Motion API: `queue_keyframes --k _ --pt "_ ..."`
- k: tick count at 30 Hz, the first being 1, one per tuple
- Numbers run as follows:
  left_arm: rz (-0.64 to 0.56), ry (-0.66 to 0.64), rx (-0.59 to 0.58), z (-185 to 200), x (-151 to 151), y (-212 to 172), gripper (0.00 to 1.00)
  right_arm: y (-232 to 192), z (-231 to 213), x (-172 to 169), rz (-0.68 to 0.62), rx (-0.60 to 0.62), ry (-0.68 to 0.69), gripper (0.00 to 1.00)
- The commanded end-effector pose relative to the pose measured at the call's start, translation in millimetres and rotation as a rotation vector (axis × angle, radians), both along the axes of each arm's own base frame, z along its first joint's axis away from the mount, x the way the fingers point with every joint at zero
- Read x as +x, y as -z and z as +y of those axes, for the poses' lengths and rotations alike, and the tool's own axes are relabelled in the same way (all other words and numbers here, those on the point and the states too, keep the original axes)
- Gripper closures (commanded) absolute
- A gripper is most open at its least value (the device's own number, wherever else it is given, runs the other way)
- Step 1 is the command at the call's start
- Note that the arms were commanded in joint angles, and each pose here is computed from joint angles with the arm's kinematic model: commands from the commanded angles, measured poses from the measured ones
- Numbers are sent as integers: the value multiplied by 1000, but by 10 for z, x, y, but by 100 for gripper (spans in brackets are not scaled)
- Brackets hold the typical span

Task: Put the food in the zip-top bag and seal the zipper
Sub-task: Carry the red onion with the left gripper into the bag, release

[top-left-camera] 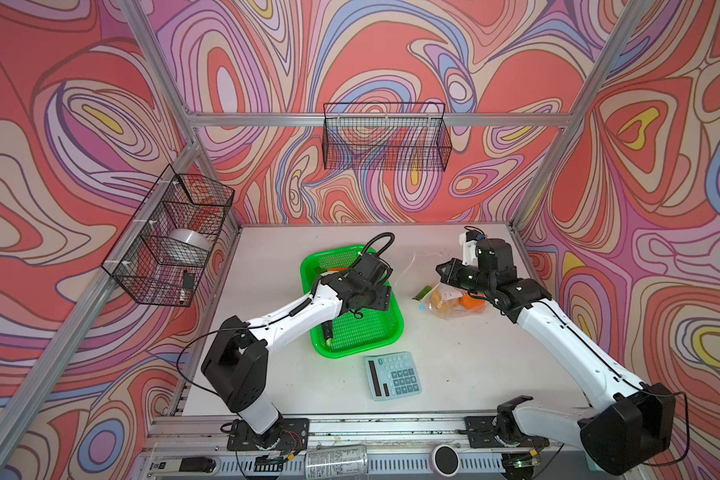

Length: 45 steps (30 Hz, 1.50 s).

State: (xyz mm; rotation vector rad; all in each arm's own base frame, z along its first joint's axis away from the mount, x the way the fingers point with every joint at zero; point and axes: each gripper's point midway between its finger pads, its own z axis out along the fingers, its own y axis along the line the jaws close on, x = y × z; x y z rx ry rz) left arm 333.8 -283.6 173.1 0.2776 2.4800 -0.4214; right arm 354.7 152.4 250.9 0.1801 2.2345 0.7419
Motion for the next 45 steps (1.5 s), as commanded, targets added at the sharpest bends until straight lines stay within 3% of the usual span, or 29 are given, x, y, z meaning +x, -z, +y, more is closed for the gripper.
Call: queue_keyframes --k 1,6,11,26,31,32,34,45 --pt "-114 0 -32 8 81 -410 44 -98 4 38 -28 1 -2 100" --pt "-219 87 -234 -293 108 -873 50 -104 9 42 -31 6 -1 100" --pt "-185 216 -396 -731 92 -1003 55 -100 15 31 -29 14 -3 100" --pt "-18 279 -436 -1330 358 -410 54 -118 4 -44 -55 23 -12 100" --pt "31 252 -406 -1396 456 -216 41 -116 -8 -60 -58 15 -12 100" --pt "37 246 -404 -1396 466 -203 32 -111 -12 -66 -56 13 -11 100" --pt "41 239 -395 -1387 466 -181 1 -98 -18 -67 -56 11 -8 100" --pt "-31 178 -347 -1134 449 -389 0 -103 -23 -47 -61 6 -5 100"
